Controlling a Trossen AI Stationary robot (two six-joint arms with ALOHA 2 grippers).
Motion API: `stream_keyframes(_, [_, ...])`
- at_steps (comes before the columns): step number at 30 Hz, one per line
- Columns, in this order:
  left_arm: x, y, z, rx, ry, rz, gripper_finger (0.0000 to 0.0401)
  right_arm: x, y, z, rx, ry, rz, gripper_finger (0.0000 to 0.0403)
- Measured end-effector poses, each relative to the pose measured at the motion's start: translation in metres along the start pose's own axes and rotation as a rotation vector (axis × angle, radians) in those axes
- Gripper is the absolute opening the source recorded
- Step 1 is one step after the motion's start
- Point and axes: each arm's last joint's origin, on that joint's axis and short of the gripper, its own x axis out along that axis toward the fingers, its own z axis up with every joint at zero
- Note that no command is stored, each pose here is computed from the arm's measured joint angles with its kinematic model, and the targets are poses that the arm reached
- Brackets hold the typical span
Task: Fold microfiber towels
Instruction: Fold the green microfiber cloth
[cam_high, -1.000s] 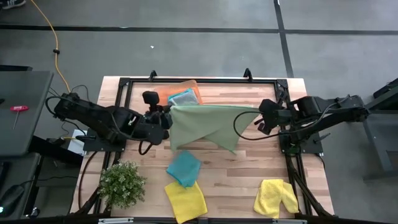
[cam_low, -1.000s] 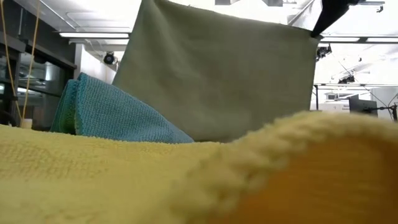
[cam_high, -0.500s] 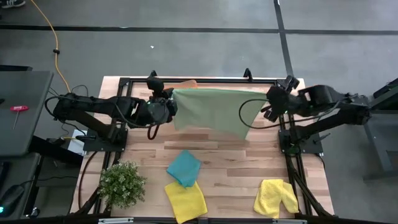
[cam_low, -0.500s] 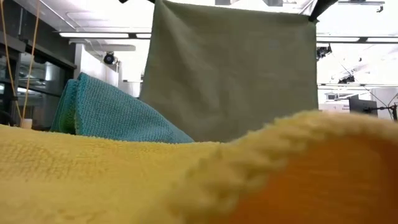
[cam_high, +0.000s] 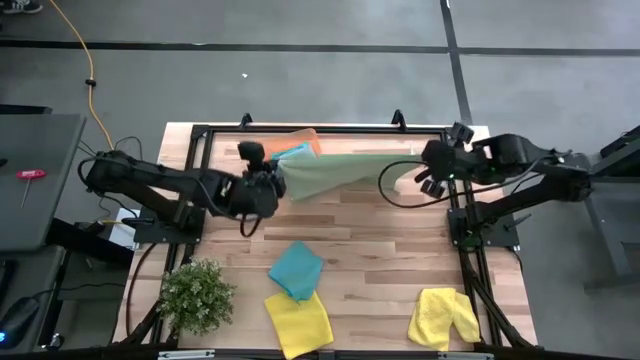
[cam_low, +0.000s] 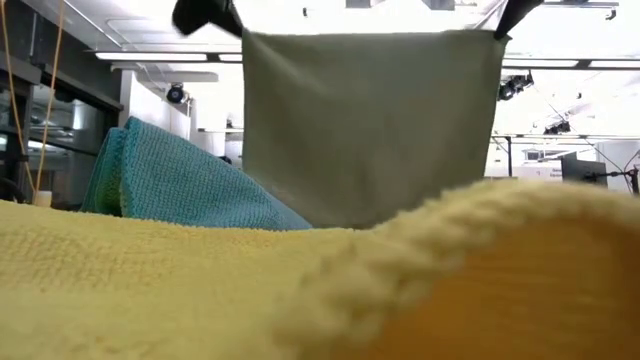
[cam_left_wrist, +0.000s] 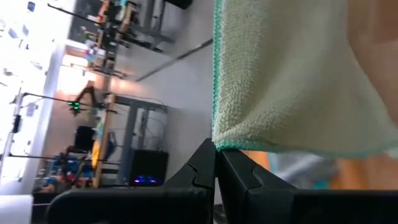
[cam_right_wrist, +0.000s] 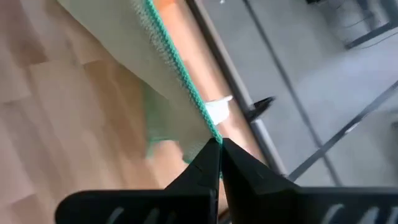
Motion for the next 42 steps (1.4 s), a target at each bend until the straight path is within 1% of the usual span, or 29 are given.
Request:
stream_keyframes(4, [0.001,-0.034,-0.014,-0.018,0.008,-0.048,0.0,0.014,0.02,-0.008,0.048,0.046,0.073,0.0])
stream_keyframes(7, [-0.003,-0.053,-0.02,-0.065,-0.015,-0.082,0.0,0.026,0.037,-0.019,0.08,0.099,0.113,0.0])
stream_keyframes(9, [-0.008,-0.064,-0.023,-0.103,-0.042,-0.127,0.0,0.035,0.05,-0.027,0.1,0.142,0.15,0.0])
stream_keyframes(11, [-0.013,-0.074,-0.021,-0.163,-0.087,-0.174,0.0,0.041,0.064,-0.037,0.118,0.182,0.191,0.0])
stream_keyframes(16, [-0.026,-0.094,-0.022,-0.253,-0.169,-0.272,0.0,0.055,0.096,-0.062,0.157,0.254,0.289,0.0])
stream_keyframes(19, [-0.03,-0.108,-0.026,-0.32,-0.2,-0.333,0.0,0.058,0.112,-0.077,0.168,0.301,0.343,0.0])
stream_keyframes(21, [-0.032,-0.117,-0.029,-0.34,-0.222,-0.375,0.0,0.057,0.121,-0.087,0.174,0.331,0.376,0.0])
stream_keyframes(25, [-0.032,-0.137,-0.036,-0.372,-0.273,-0.479,0.0,0.051,0.132,-0.1,0.179,0.36,0.414,0.0])
stream_keyframes(28, [-0.029,-0.153,-0.039,-0.392,-0.302,-0.573,0.0,0.043,0.138,-0.105,0.177,0.368,0.455,0.0])
stream_keyframes(31, [-0.027,-0.169,-0.036,-0.416,-0.341,-0.667,0.0,0.036,0.142,-0.11,0.175,0.391,0.497,0.0])
stream_keyframes(34, [-0.024,-0.187,-0.032,-0.413,-0.356,-0.752,0.0,0.032,0.145,-0.114,0.193,0.421,0.509,0.0])
stream_keyframes(38, [-0.017,-0.212,-0.025,-0.412,-0.374,-0.829,0.0,0.03,0.147,-0.119,0.215,0.439,0.503,0.0])
stream_keyframes(42, [-0.011,-0.232,-0.027,-0.385,-0.342,-0.875,0.0,0.029,0.148,-0.119,0.241,0.435,0.508,0.0])
